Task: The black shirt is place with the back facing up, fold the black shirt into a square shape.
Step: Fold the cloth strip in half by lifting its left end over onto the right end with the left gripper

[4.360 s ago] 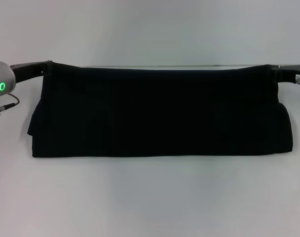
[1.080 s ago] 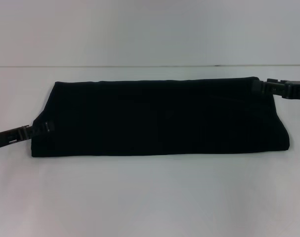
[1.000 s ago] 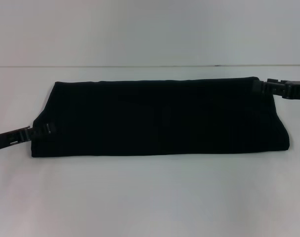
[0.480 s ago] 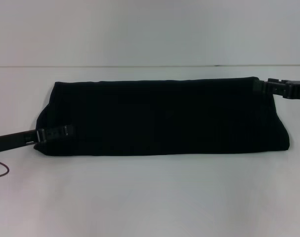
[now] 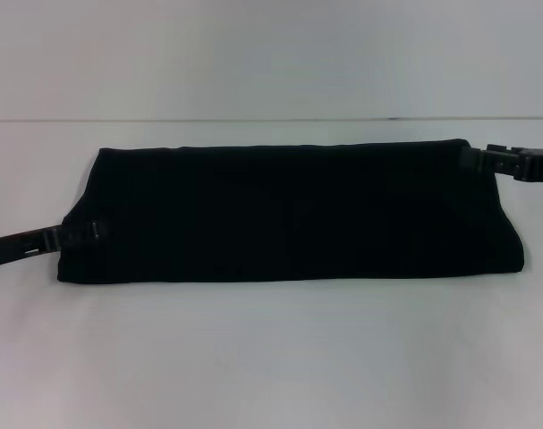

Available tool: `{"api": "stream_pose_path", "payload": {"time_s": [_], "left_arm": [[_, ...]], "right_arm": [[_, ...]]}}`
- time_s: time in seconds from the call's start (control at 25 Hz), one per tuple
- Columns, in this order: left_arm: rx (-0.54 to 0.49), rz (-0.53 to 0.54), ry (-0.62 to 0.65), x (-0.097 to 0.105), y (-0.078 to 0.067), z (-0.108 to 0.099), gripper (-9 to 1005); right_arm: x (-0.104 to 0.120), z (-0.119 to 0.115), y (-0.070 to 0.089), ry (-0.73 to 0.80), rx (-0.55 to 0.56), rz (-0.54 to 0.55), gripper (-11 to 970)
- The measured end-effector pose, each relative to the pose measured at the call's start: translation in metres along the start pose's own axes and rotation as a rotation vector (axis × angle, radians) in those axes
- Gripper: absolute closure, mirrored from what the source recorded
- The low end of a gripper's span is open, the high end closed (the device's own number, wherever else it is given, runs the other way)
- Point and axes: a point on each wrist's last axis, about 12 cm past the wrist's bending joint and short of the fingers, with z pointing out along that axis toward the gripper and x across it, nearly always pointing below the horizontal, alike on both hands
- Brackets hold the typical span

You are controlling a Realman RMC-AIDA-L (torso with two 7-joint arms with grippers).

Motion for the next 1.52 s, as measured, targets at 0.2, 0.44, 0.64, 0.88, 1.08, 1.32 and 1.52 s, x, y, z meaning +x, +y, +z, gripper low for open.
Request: {"api": "stream_pose_path", "payload": {"time_s": [0.2, 0.44, 0.64, 0.88, 1.08, 1.32, 1.52], "left_arm": [[-0.030, 0.009, -0.023, -0.005, 0.005, -0.008, 122], [0.002, -0.025, -0.044, -0.009, 0.004, -0.016, 122], [0.059, -0.029, -0.018, -0.007, -0.004, -0.012, 122], [0.073, -0.028, -0.018, -0.007, -0.007, -0.011, 122], [0.108, -0.031, -0.002, -0.005, -0.011, -0.010, 122], [0.116, -0.030, 0.016, -0.001, -0.013, -0.001, 123], [0.026, -0.018, 0.029, 0.004, -0.006, 0.006, 123]], "right_arm": [[0.000, 0.000, 0.000, 0.000, 0.001, -0.001, 258], [-0.003, 0.001, 0.001, -0.002, -0.002, -0.007, 259], [-0.004, 0.002, 0.000, -0.004, 0.006, -0.009, 259], [-0.005, 0.002, 0.000, -0.003, 0.007, -0.011, 259], [-0.003, 0.001, -0.001, -0.003, 0.010, -0.007, 259], [-0.001, 0.001, 0.000, 0.001, 0.009, -0.005, 259], [-0.001, 0.002, 0.000, 0.003, 0.008, -0.005, 259]]}}
